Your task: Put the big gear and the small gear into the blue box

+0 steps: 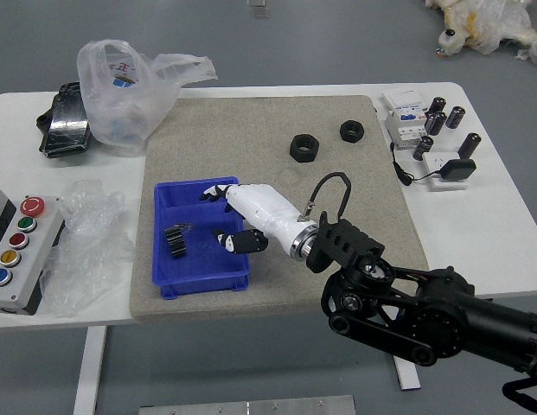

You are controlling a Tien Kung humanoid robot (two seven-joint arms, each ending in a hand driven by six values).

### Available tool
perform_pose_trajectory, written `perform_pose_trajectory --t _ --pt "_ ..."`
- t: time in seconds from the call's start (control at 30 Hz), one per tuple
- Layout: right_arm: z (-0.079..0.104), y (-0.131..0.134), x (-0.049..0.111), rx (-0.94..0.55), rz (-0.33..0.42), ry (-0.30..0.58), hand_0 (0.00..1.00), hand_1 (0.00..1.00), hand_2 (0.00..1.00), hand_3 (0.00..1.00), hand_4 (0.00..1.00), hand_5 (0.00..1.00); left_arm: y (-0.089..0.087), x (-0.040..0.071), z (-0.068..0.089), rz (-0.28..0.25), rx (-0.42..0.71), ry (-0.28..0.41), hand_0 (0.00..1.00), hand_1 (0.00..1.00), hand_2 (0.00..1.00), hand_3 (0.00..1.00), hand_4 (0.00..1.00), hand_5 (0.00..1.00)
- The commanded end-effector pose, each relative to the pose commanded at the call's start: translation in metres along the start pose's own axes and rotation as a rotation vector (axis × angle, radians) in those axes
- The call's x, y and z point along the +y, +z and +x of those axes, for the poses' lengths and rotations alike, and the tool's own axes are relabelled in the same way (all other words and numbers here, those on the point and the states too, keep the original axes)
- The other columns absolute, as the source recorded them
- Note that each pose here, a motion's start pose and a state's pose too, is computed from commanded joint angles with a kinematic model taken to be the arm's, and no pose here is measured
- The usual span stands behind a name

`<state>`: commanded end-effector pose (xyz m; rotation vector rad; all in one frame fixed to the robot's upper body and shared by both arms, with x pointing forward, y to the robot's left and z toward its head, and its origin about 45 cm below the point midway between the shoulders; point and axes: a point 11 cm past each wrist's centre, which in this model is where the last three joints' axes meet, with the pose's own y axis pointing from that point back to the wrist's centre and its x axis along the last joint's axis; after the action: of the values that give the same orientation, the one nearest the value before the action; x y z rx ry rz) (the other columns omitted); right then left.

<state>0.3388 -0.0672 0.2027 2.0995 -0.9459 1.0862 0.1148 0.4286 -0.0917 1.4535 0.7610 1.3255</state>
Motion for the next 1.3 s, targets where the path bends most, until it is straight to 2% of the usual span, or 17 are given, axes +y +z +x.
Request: perform_pose_trajectory --t 0.13,0.3,0.43,0.5,0.67,0.8,0.97,1.1,1.3 --pt "0.016 0.008 0.003 -0.026 -0.016 0.058 0.425 0.63 0.772 0.777 0.592 0.049 0.0 0.0 -0.001 -0.001 0.0 -0.002 0.645 0.542 0.544 0.652 0.659 0.161" --pt "0.044 0.055 0.018 -0.026 -0.136 0.13 0.409 0.627 0.766 0.758 0.605 0.048 -0.001 0.0 0.0 0.0 0.002 0.001 0.644 0.542 0.544 0.652 0.658 0.161" --pt "0.052 0.092 0.038 -0.065 -0.234 0.162 0.393 0.62 0.767 0.758 0.61 0.046 -0.003 0.0 0.001 0.004 0.004 0.004 0.644 0.542 0.544 0.652 0.658 0.161" --pt "0.049 0.106 0.047 -0.097 -0.27 0.17 0.393 0.62 0.767 0.758 0.61 0.046 -0.004 0.0 0.001 0.005 0.005 0.003 0.644 0.542 0.544 0.652 0.658 0.161" --pt "0.014 0.121 0.066 -0.209 -0.317 0.146 0.389 0.617 0.764 0.75 0.615 0.045 -0.005 0.0 -0.001 0.007 0.005 0.0 0.644 0.542 0.544 0.651 0.658 0.159" --pt "-0.01 0.118 0.074 -0.317 -0.307 0.14 0.389 0.617 0.764 0.75 0.615 0.045 -0.004 0.0 -0.001 0.005 0.004 0.0 0.644 0.542 0.544 0.651 0.658 0.159" --pt "-0.031 0.109 0.082 -0.434 -0.275 0.134 0.387 0.612 0.76 0.735 0.632 0.038 -0.004 0.0 0.001 0.004 0.003 0.004 0.644 0.542 0.544 0.651 0.658 0.16" --pt "-0.039 0.107 0.085 -0.492 -0.273 0.125 0.392 0.612 0.753 0.731 0.642 0.041 -0.005 -0.001 0.001 0.005 0.003 0.005 0.645 0.542 0.544 0.651 0.658 0.16" --pt "-0.042 0.105 0.085 -0.484 -0.272 0.101 0.391 0.614 0.753 0.733 0.654 0.046 -0.004 -0.001 0.0 0.004 0.003 0.003 0.644 0.542 0.543 0.651 0.658 0.161"
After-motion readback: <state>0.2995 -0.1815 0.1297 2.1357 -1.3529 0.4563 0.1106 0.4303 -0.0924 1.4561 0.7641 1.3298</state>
